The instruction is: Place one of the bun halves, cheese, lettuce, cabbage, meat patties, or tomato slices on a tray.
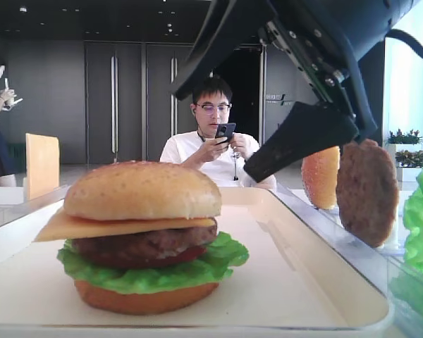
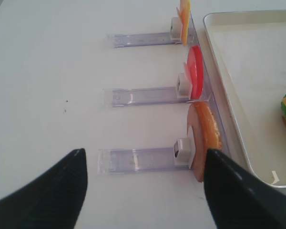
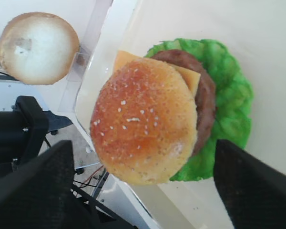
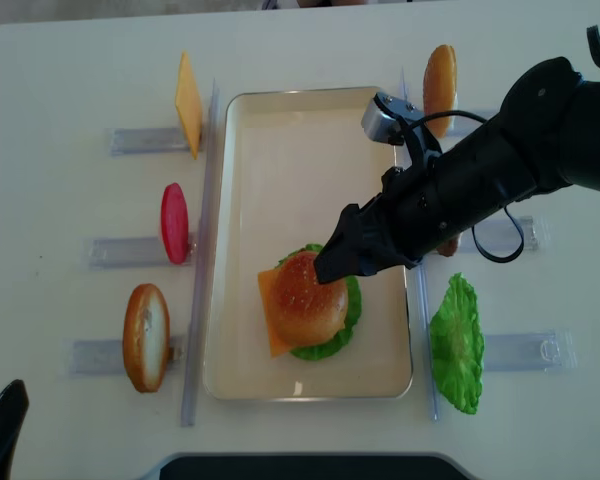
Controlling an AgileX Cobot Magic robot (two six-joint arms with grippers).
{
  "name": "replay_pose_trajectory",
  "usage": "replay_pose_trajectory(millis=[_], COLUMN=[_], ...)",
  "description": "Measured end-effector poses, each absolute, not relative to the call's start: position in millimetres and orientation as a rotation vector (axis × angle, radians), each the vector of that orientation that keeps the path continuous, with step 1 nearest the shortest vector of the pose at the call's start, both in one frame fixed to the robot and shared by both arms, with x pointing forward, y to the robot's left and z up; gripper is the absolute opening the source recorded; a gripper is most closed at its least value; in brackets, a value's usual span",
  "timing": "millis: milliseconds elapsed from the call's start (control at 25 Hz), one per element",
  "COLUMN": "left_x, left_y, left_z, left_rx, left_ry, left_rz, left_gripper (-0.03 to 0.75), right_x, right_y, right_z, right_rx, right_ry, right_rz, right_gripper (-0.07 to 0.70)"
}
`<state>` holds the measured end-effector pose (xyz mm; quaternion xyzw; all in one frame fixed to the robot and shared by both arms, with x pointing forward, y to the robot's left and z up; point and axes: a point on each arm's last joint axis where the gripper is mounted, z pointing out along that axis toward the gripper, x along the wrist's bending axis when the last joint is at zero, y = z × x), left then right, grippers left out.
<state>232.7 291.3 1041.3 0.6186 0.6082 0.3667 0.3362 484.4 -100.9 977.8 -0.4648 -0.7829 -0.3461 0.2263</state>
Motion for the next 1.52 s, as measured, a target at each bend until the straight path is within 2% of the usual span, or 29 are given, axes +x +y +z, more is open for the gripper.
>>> replay_pose_trajectory(millis=[240, 360, 600, 880, 1280, 1520], left_x=[232.7, 232.7, 232.7, 232.7, 232.7, 232.7], left_y=[291.3, 291.3, 291.3, 291.3, 291.3, 291.3], left_z=[1041.3, 1041.3, 1041.3, 1041.3, 1041.3, 1041.3], left_rx=[1.613, 1.613, 1.613, 1.613, 1.613, 1.613], left_ry=[1.586, 1.586, 1.586, 1.586, 1.586, 1.586], left_rz=[0.956, 0.956, 0.956, 0.956, 0.956, 0.956], left_gripper=[0.58, 0.58, 0.58, 0.58, 0.58, 0.58], right_x=[479.1, 476.7, 480.3, 489.4, 508.1, 513.2], right_y=[-110.9, -117.3, -137.9, -170.5, -219.0, -262.0], right_z=[994.8, 1014.8, 1068.8, 1111.9, 1118.8, 1123.5], right_rx=[-1.314, -1.325, -1.462, -1.746, -2.038, -2.271], right_ry=[-2.263, -2.341, -2.581, -2.847, -2.785, -2.65], right_rz=[-0.914, -0.903, -0.913, -0.725, -0.622, -0.596], right_gripper=[0.594, 0.594, 0.594, 0.594, 0.594, 0.594])
